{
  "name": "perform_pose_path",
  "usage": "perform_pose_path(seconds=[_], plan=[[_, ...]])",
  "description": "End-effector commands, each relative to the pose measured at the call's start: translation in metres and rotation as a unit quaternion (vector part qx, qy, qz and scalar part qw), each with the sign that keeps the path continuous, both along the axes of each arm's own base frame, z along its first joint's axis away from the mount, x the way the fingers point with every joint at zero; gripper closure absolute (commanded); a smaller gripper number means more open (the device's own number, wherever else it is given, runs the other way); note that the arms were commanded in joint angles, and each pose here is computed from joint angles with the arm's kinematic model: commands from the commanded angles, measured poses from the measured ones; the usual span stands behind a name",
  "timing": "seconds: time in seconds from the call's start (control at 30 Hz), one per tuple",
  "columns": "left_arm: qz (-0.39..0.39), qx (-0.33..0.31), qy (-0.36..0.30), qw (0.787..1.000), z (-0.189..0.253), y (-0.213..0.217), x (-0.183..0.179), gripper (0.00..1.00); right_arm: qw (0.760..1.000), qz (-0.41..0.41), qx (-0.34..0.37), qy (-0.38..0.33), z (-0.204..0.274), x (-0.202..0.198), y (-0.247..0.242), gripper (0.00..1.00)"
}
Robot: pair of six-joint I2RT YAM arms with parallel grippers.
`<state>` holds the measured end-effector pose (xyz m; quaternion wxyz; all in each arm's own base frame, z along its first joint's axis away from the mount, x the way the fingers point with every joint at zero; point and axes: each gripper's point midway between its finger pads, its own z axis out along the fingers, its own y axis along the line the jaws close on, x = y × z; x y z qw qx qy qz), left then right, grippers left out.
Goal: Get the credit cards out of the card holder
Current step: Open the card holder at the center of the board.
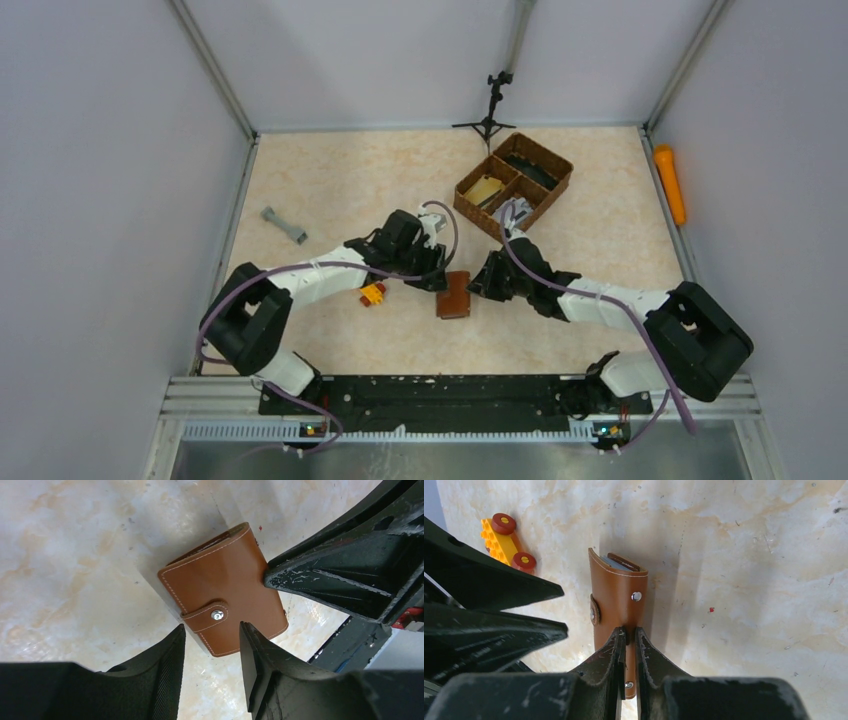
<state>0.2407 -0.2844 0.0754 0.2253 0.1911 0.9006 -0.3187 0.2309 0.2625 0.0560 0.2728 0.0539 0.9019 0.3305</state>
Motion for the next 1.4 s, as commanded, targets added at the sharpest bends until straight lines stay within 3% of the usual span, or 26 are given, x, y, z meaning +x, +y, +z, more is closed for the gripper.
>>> perform_pose_path(seconds=[0.0, 0.2, 0.53, 0.87, 1.03, 1.1, 1.2, 1.37], plan=[[-0.019, 0.025, -0.030, 0.999, 0.003, -0.014, 0.006, 0.52, 0.999, -0.004, 0.024, -0.032, 0.025, 0.012, 0.007, 1.00], [-0.018, 0.059, -0.039, 0.997, -0.004, -0.015, 0.006, 0.41, 0.999, -0.001, 0.023, -0.034, 0.026, 0.012, 0.007, 1.00], [-0.012, 0.128, -0.051, 0.990, -0.018, -0.012, 0.009, 0.47, 0.999, -0.002, 0.017, -0.032, 0.022, 0.010, 0.005, 1.00], [-0.021, 0.142, -0.032, 0.989, -0.028, -0.013, 0.006, 0.50, 0.999, -0.006, 0.005, -0.031, 0.019, 0.010, 0.000, 1.00], [-0.039, 0.107, -0.024, 0.993, -0.021, -0.023, -0.003, 0.43, 0.999, -0.008, 0.004, -0.031, 0.018, 0.010, -0.001, 1.00], [-0.038, 0.098, -0.033, 0.994, -0.017, -0.023, -0.002, 0.40, 1.000, -0.007, 0.002, -0.029, 0.017, 0.009, -0.001, 0.94], [-0.032, 0.104, -0.037, 0.993, -0.016, -0.020, -0.001, 0.37, 1.000, -0.011, -0.005, -0.026, 0.014, 0.007, -0.005, 0.67], [-0.038, 0.099, -0.018, 0.994, -0.018, -0.024, -0.005, 0.42, 1.000, -0.013, -0.011, -0.020, 0.003, -0.001, -0.014, 0.47]])
